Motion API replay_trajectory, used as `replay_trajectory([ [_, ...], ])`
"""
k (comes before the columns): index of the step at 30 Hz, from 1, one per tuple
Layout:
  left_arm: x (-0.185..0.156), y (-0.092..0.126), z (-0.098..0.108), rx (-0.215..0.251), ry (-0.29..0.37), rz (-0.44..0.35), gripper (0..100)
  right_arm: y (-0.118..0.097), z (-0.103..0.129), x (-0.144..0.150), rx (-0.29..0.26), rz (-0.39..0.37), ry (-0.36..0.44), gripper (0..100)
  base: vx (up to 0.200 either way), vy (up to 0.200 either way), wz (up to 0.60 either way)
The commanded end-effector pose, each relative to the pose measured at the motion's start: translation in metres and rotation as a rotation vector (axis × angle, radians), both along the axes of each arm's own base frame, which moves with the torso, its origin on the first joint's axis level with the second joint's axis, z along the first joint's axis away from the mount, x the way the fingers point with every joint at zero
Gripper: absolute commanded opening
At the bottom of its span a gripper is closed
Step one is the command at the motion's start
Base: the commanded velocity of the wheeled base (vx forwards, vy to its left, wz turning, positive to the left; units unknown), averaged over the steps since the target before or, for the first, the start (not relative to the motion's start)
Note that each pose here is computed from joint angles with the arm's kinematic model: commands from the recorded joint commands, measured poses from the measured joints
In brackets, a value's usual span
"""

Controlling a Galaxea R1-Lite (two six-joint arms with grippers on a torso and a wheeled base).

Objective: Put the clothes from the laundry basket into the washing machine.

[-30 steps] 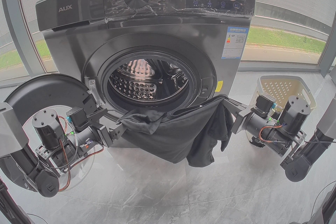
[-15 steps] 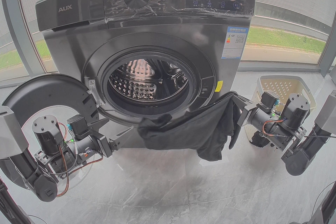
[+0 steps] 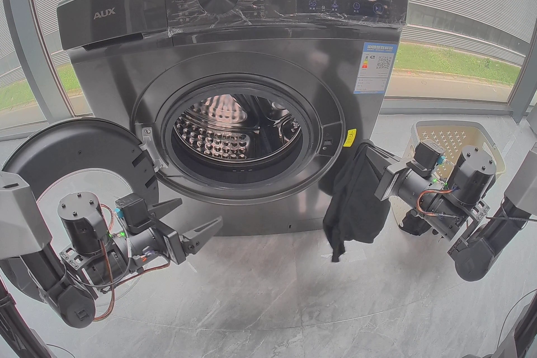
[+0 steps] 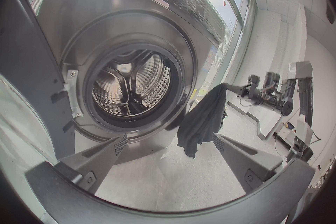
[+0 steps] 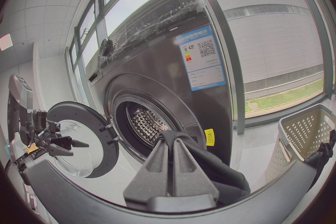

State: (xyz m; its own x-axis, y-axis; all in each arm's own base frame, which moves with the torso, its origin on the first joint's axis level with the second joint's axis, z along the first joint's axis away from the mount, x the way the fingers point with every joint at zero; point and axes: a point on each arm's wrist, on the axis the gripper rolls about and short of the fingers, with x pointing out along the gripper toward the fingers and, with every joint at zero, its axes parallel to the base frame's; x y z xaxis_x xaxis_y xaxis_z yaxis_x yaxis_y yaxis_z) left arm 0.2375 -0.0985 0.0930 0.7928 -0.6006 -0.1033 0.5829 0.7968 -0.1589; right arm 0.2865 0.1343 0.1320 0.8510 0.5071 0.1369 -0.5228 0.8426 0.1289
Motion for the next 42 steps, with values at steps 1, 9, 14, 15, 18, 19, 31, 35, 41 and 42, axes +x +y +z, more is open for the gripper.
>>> replay_trajectory([
  [1,0.002,-0.013,-0.017,0.04,0.047,-0.043,100,0.006,0.012,-0.01,0.019,0.033,-0.033,0,0.0,0.0,0.0],
  [9,0.012,-0.024,-0.038,0.068,0.096,-0.069,100,0.021,0.016,-0.017,0.031,0.083,-0.043,0,0.0,0.0,0.0],
  [14,0.011,-0.029,-0.038,0.067,0.09,-0.084,100,0.038,0.018,-0.024,0.041,0.139,-0.049,0,0.0,0.0,0.0],
  [15,0.012,-0.029,-0.037,0.066,0.089,-0.084,100,0.042,0.018,-0.025,0.043,0.15,-0.05,0,0.0,0.0,0.0],
  [18,0.013,-0.029,-0.039,0.074,0.089,-0.086,100,0.05,0.019,-0.029,0.05,0.176,-0.055,0,0.0,0.0,0.0],
  [19,0.015,-0.031,-0.042,0.088,0.082,-0.09,100,0.056,0.02,-0.032,0.055,0.194,-0.057,0,0.0,0.0,0.0],
  [31,0.026,-0.049,-0.054,0.088,0.079,-0.192,100,0.075,0.014,-0.02,0.075,0.208,-0.052,0,0.0,0.0,0.0],
  [35,0.028,-0.05,-0.064,0.101,0.105,-0.192,100,0.083,0.009,-0.019,0.072,0.223,-0.046,0,0.0,0.0,0.0],
  [41,0.04,-0.05,-0.071,0.1,0.099,-0.174,100,0.092,0.01,-0.025,0.075,0.254,-0.047,0,0.0,0.0,0.0],
  [42,0.041,-0.05,-0.071,0.099,0.096,-0.172,100,0.093,0.01,-0.026,0.076,0.255,-0.048,0,0.0,0.0,0.0],
])
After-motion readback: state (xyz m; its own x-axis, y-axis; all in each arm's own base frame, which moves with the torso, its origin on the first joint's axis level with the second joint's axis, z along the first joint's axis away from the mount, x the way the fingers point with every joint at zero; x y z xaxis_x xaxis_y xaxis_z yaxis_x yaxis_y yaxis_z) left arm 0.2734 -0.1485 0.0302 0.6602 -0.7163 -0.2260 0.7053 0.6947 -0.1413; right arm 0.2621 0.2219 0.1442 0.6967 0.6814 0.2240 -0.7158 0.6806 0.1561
